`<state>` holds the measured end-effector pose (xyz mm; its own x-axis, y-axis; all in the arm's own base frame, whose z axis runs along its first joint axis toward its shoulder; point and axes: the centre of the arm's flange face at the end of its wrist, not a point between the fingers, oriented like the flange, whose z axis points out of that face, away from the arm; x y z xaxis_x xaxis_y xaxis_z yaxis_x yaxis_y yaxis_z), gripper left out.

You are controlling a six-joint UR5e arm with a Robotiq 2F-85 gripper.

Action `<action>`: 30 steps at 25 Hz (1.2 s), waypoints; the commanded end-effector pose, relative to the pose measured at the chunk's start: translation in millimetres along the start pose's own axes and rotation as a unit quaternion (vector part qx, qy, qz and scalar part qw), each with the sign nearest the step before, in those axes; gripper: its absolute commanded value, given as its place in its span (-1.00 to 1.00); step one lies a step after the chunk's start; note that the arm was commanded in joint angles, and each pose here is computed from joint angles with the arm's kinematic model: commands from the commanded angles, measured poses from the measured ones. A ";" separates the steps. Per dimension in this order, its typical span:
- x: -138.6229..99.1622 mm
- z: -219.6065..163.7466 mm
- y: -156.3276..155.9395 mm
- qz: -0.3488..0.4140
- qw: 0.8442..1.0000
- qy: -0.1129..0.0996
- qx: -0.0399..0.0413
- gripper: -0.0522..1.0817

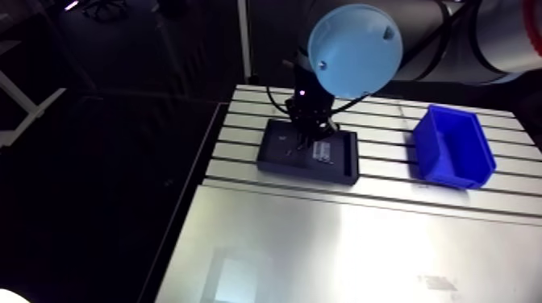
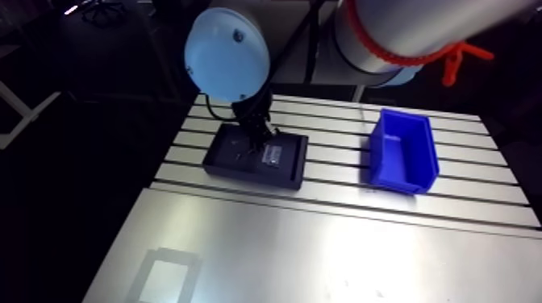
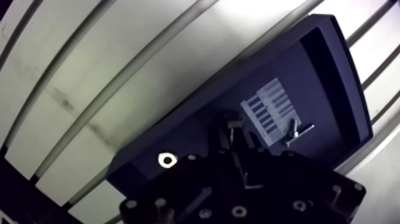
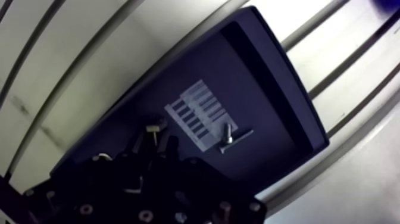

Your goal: Pick up the M10 bolt from the tray and put it into the blue bin.

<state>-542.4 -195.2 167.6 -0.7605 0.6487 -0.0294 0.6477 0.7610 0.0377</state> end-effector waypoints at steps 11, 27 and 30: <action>-5.0 -9.7 -1.0 0.000 1.000 0.003 0.006 0.80; -18.5 -134.6 24.6 -0.067 0.997 0.021 0.021 0.81; -21.1 -157.6 30.4 -0.136 0.991 0.013 0.010 0.82</action>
<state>-522.1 -192.3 288.8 -0.8279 0.5609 0.0083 0.5609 0.8279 -0.0027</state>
